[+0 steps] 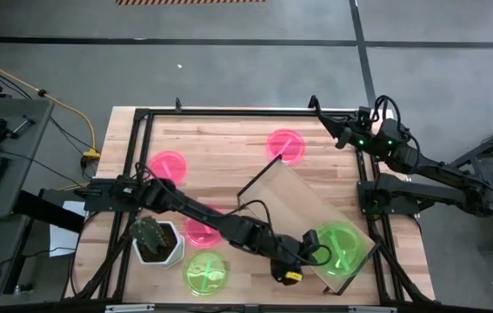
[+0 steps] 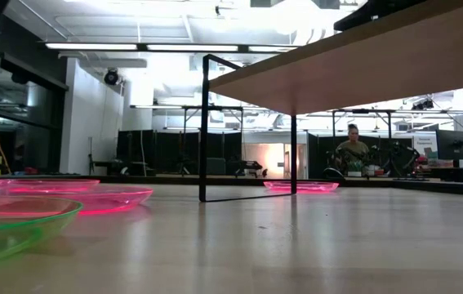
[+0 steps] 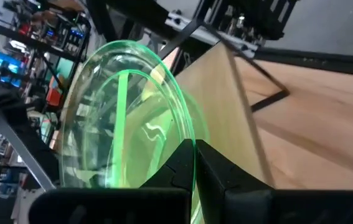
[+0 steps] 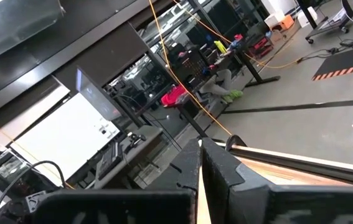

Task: Place and stack plates onto a shelf
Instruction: Stack the top green plate on top of the green plate on the shelf

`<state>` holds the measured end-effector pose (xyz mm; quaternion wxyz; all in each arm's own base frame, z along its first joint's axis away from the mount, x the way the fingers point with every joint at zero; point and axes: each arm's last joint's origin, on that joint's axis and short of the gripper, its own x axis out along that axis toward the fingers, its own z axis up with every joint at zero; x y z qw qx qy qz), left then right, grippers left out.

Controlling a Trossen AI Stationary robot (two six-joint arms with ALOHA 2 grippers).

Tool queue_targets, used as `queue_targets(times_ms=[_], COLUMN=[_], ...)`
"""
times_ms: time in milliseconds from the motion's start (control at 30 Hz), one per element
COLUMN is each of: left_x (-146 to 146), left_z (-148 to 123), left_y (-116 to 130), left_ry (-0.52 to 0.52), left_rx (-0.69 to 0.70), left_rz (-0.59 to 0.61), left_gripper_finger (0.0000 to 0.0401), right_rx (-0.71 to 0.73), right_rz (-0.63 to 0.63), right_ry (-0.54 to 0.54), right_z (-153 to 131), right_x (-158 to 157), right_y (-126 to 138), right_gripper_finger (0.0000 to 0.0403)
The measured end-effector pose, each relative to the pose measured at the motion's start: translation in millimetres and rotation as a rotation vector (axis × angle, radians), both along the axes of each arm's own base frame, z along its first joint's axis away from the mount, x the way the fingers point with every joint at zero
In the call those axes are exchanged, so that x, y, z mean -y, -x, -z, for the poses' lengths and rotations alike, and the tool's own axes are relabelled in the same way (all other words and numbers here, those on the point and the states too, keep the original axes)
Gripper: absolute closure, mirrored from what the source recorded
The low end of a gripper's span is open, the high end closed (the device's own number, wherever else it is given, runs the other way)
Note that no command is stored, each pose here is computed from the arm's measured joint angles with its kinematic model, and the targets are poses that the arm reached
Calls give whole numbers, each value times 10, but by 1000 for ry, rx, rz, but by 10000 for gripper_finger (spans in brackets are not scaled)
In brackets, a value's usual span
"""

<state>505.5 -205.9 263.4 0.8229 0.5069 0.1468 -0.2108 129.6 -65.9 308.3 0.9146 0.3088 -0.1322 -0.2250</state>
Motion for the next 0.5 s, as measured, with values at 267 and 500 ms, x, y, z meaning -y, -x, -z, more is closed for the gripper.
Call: queue_targets(times_ms=[267, 500], left_x=[-179, -253], left_z=[3, 13], left_y=[-67, -89], left_ry=[43, 49], left_rx=[-13, -27], left_rz=[-59, -60], left_gripper_finger=[400, 392], right_rx=[-3, -2], right_rz=[0, 12], right_ry=[-1, -2], right_z=[3, 3], right_x=[0, 3], right_y=[0, 1], right_gripper_finger=[403, 403])
